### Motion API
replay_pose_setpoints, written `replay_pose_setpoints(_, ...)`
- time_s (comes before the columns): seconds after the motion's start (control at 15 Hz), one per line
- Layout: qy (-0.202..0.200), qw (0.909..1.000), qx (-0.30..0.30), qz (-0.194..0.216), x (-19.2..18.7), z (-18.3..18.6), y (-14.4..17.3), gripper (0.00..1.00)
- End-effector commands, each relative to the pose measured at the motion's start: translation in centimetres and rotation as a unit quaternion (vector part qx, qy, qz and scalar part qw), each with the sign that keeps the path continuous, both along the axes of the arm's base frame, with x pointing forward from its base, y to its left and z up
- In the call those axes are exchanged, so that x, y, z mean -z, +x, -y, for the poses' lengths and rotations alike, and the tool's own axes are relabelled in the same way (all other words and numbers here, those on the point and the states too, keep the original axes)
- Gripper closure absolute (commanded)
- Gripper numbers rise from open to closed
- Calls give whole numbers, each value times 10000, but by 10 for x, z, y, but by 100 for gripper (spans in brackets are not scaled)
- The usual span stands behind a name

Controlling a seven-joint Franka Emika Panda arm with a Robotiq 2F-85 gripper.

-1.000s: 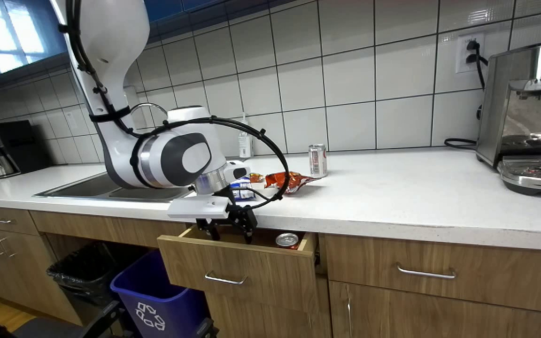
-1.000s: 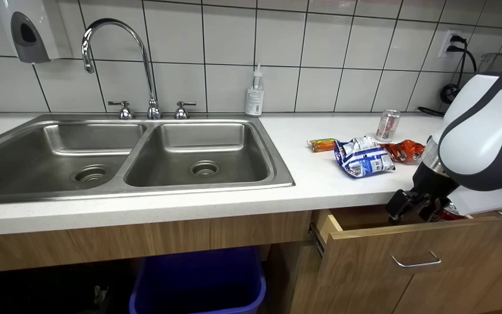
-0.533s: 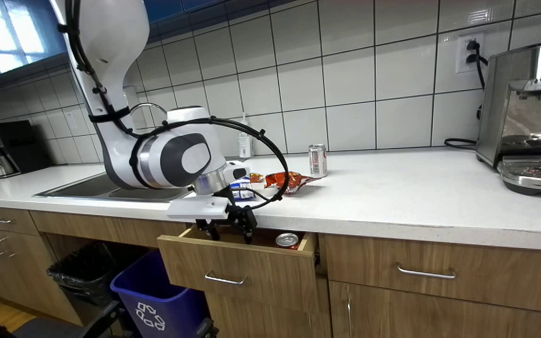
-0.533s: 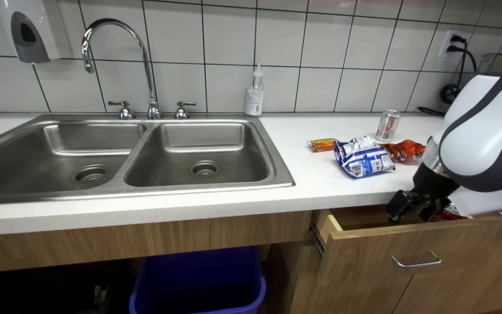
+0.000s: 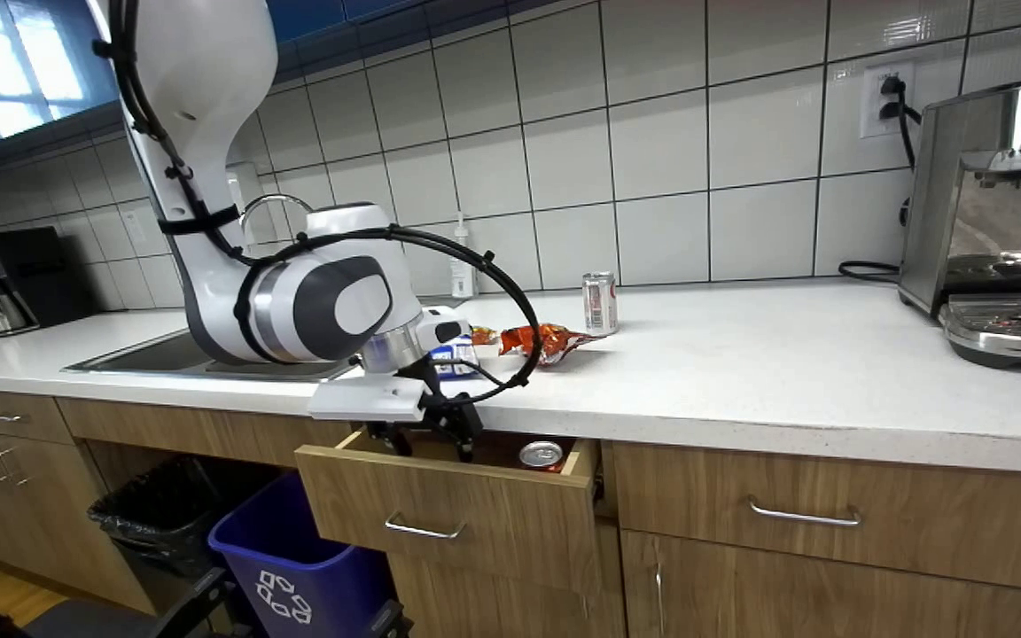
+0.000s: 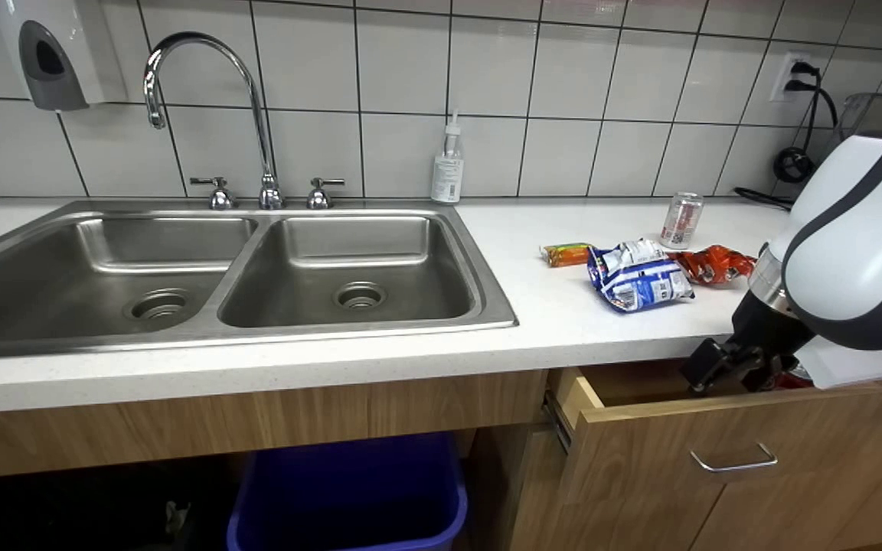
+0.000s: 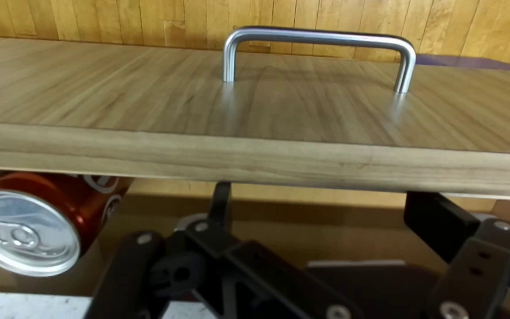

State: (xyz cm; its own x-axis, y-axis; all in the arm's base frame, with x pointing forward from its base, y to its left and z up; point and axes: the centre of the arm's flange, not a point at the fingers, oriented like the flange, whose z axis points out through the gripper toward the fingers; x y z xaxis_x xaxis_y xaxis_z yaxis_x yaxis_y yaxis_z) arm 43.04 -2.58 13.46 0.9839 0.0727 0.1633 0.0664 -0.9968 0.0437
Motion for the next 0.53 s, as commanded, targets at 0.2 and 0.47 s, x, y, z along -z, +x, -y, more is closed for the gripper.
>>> replay_pose_setpoints(0.2, -14, 9999, 118, -74, 0, -4, -41, 0)
replay_pose_setpoints(0.47, -50, 9998, 183, -50, 0, -4, -55, 0)
